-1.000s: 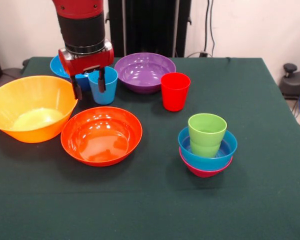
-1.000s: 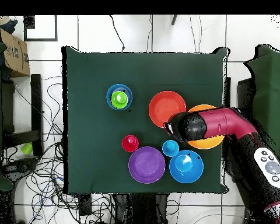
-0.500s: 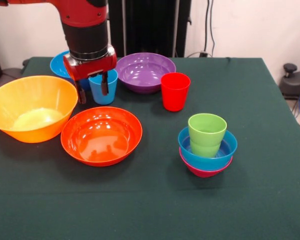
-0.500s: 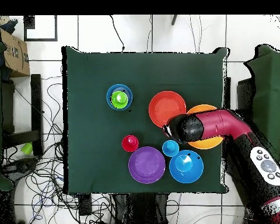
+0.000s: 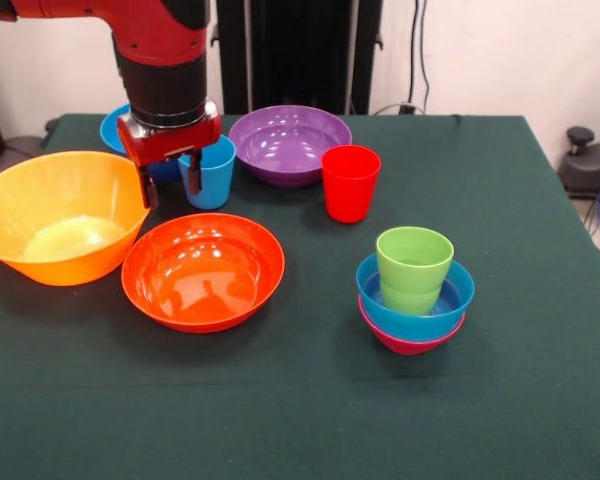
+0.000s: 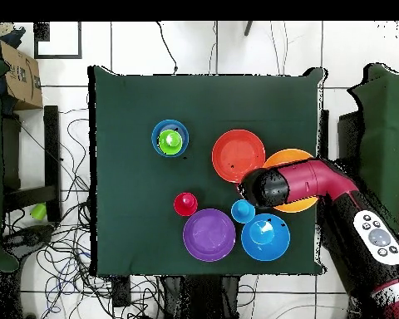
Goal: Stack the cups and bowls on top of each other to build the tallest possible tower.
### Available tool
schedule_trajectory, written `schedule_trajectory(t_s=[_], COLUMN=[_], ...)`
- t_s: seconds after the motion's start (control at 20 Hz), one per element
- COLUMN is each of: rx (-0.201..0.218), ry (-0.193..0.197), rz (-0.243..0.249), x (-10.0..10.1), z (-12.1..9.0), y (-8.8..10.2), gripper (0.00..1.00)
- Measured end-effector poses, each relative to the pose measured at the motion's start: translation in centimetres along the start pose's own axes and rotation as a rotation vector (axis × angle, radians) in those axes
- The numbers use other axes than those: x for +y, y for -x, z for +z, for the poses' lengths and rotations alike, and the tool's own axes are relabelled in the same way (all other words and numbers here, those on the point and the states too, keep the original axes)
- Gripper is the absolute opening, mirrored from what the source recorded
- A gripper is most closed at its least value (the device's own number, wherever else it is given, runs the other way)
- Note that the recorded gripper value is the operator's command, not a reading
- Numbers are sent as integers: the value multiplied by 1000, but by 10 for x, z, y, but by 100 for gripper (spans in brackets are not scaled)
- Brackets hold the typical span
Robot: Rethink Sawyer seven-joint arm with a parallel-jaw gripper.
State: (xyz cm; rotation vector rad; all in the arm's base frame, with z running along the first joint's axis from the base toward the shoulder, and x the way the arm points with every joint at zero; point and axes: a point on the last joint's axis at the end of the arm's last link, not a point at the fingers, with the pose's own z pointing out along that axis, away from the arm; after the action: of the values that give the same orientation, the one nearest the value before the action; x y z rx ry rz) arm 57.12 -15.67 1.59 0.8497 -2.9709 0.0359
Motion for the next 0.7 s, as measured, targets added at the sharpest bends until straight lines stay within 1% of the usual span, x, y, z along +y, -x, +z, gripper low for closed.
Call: schedule_trajectory(t_s=[0.7], rx=[0], ry=[-5], rz=[-1], x=[-2], z=[0], y=[0], gripper=[100])
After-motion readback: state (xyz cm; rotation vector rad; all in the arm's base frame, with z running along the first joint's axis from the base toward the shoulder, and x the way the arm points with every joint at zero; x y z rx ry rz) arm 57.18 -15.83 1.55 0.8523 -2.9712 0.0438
